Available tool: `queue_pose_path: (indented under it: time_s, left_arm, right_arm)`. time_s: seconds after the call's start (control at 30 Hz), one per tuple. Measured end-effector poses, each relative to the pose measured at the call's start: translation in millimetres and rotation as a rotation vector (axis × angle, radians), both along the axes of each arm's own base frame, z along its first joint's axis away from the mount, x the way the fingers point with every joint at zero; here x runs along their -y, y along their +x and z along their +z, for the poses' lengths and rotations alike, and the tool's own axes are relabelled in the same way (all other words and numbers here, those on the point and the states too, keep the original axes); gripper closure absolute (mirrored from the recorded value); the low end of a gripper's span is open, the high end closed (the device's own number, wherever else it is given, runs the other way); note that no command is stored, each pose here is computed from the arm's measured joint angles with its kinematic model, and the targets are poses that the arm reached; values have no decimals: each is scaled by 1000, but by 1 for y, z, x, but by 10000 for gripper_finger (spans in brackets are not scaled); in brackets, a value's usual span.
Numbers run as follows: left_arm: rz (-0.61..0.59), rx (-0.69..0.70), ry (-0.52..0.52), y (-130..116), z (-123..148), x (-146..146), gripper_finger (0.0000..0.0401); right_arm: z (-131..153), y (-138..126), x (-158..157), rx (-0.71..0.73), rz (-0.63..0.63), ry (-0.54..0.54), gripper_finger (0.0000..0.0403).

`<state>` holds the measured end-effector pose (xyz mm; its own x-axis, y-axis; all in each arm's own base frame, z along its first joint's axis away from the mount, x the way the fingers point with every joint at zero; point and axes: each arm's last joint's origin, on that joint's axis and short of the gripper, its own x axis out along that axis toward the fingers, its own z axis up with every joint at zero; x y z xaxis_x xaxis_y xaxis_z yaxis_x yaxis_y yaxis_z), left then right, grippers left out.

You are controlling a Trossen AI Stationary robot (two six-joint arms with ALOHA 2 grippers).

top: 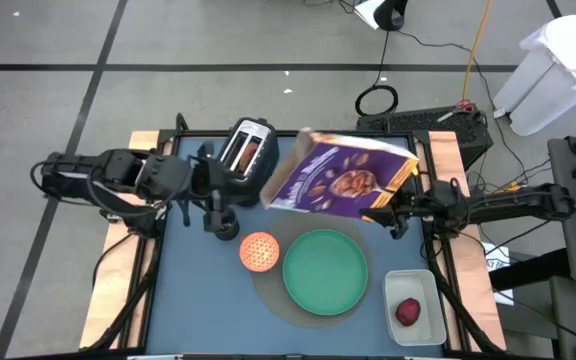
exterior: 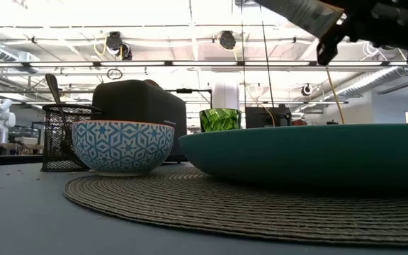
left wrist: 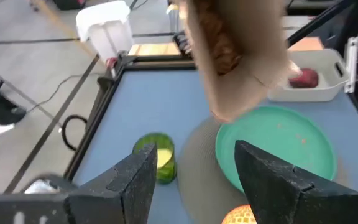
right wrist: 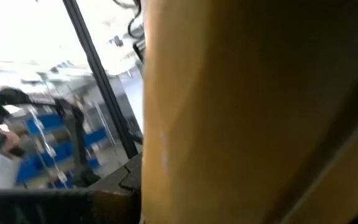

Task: Arrange a breakfast setting
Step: Pour the cereal into the orange bowl

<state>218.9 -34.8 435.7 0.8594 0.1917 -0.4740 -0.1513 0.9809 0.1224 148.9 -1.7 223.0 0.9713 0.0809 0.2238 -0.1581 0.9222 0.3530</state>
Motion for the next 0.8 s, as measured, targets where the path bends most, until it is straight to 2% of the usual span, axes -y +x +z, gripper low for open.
queue_pose_path:
  time_s: [0.23, 0.5, 0.67, 0.8]
  left_arm:
    - [70, 46, -46, -24, -60, -6, 180]
    - [154, 79, -189, -48, -122, -11, 180]
    - [186, 81, -242, -50, -146, -12, 180]
    - [186, 99, -251, -47, -155, -11, 180]
  right_arm:
    - [26, 9, 0, -121, -5, -75, 224]
    - [42, 9, 0, -237, 43, -93, 224]
    - [40, 9, 2, -281, 86, -94, 222]
    - [32, 8, 3, -371, 88, -92, 224]
